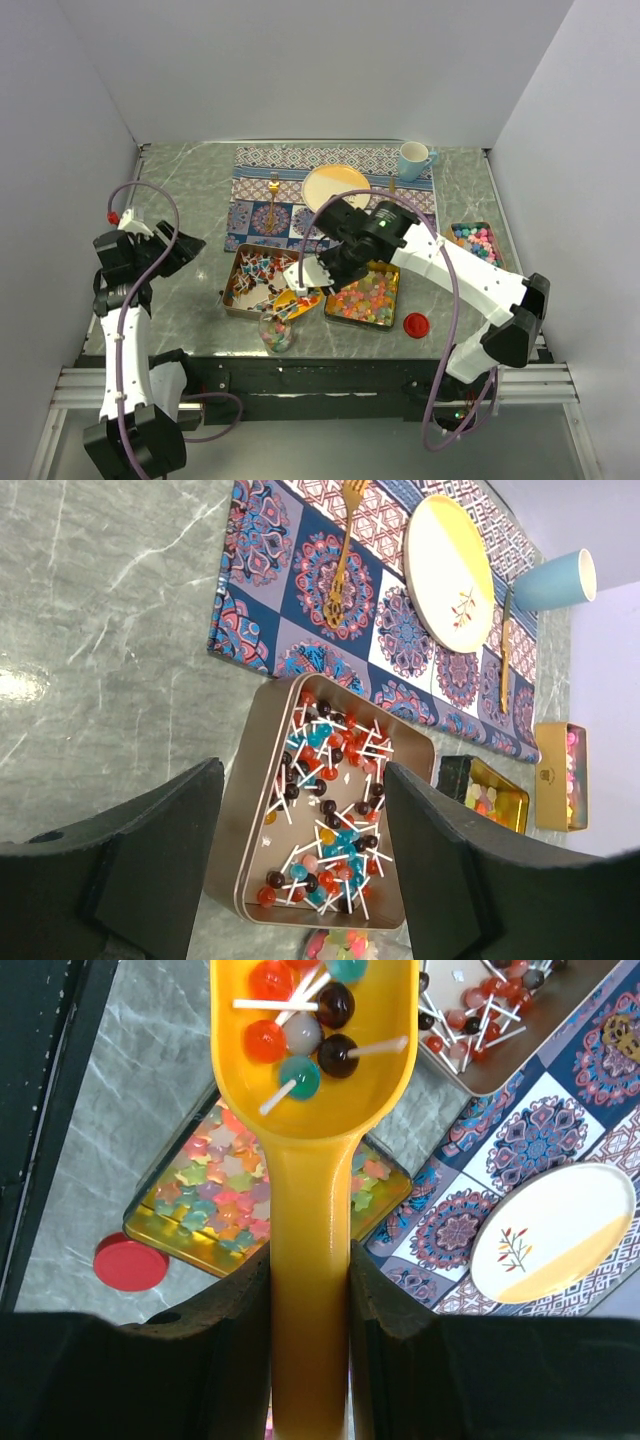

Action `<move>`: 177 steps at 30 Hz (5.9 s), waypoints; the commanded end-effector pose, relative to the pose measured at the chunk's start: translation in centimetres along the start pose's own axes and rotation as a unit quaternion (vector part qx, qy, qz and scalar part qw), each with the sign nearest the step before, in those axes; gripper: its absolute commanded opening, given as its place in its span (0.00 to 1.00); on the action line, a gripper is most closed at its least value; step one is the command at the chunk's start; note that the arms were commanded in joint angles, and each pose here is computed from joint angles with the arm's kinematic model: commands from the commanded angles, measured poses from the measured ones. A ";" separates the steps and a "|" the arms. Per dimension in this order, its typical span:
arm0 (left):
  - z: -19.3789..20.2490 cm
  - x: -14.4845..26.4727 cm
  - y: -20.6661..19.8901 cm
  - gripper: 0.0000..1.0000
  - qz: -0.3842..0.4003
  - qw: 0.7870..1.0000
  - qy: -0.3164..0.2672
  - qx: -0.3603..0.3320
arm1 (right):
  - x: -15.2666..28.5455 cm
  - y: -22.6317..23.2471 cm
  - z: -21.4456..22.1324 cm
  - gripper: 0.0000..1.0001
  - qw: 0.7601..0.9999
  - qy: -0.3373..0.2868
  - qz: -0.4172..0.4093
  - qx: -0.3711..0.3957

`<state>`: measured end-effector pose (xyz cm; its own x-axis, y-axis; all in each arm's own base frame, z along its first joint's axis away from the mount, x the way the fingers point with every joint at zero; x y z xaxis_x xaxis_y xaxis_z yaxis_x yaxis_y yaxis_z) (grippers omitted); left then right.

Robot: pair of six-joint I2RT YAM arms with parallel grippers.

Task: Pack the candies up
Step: Place the fake candies in the packing bottle, then scoop the fake candies from the storage box.

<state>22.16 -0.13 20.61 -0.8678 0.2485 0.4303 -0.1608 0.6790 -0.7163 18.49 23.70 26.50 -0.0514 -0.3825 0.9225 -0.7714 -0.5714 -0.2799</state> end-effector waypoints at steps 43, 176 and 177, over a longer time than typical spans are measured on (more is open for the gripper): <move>0.3 -0.3 -2.0 0.73 0.081 0.995 0.036 0.054 | 3.2 0.3 5.9 0.00 0.974 0.225 0.032 -0.011; -6.9 -12.7 -2.6 0.68 0.040 0.988 0.146 -0.006 | -2.2 17.0 34.4 0.00 0.606 0.080 0.079 -0.787; -7.0 -12.6 -2.6 0.68 0.041 0.989 0.145 -0.004 | -2.2 17.0 34.4 0.00 0.607 0.077 0.085 -0.787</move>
<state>36.08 -0.09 19.30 -0.6897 0.4654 0.5547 -0.1550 0.6534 -0.7409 26.49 -10.15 9.63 -0.0340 -0.1616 0.9863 -0.3671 0.9199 0.1380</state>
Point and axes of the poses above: each gripper's point midway between its finger pads, its own x axis back along the fingers, its own y axis along the line the jaws close on, z = x × y, the point moved 6 cm from there along x, back along the fingers, and after that the axes turned 7 degrees about x, right-handed, at the moved point
